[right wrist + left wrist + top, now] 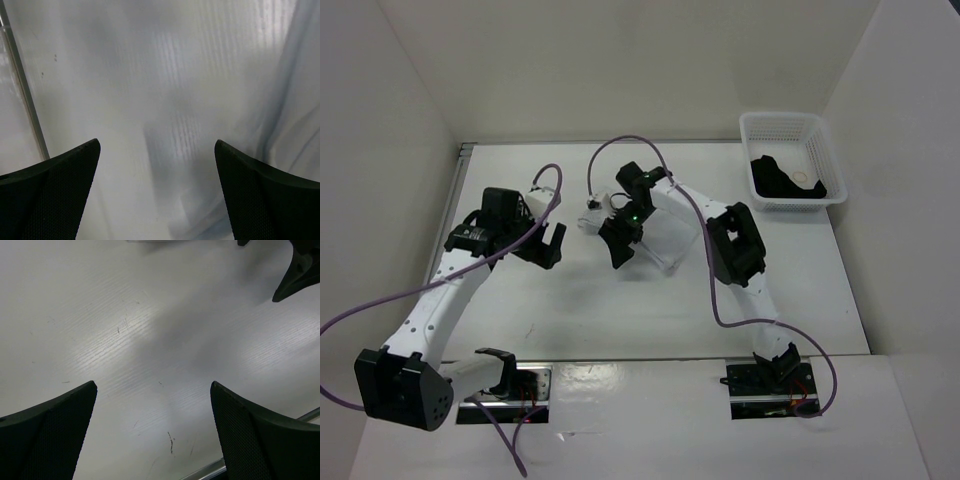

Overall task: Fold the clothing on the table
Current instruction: Fold the skirt

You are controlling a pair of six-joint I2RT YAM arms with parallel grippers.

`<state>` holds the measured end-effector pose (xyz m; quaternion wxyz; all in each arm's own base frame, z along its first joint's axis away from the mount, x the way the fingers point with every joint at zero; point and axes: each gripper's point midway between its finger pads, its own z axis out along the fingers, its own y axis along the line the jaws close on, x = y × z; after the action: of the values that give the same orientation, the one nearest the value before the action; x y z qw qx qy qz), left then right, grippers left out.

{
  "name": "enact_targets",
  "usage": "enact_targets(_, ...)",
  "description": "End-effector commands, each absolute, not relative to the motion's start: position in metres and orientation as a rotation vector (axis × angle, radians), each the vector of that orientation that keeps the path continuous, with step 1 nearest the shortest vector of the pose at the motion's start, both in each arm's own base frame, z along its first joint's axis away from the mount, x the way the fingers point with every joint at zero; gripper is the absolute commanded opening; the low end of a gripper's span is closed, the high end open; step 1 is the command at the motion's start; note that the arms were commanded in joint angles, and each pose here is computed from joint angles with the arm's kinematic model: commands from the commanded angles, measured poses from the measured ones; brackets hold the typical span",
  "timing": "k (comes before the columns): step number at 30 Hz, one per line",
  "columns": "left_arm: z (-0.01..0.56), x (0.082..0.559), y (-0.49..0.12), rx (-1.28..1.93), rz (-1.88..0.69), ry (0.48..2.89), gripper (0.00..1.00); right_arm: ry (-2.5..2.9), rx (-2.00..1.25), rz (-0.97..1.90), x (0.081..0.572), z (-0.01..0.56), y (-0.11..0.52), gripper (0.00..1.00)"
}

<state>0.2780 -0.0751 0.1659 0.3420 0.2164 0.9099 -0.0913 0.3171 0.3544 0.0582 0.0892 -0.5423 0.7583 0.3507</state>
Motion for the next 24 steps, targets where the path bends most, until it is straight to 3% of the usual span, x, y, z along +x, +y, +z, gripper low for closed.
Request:
enact_targets(1,0.178,0.279,-0.075,0.529,-0.238,2.321,1.0,2.219,-1.679,1.082,0.307,0.064,0.363,0.99)
enact_targets(20,0.19,0.279,-0.07,0.49,-0.204,2.271,1.0,1.974,-1.849,0.992,0.266,0.175,0.333,0.99)
enact_targets(24,0.191,0.281,-0.067,0.466,-0.184,2.268,1.0,2.1,-1.596,0.865,0.289,0.175,0.339,0.99)
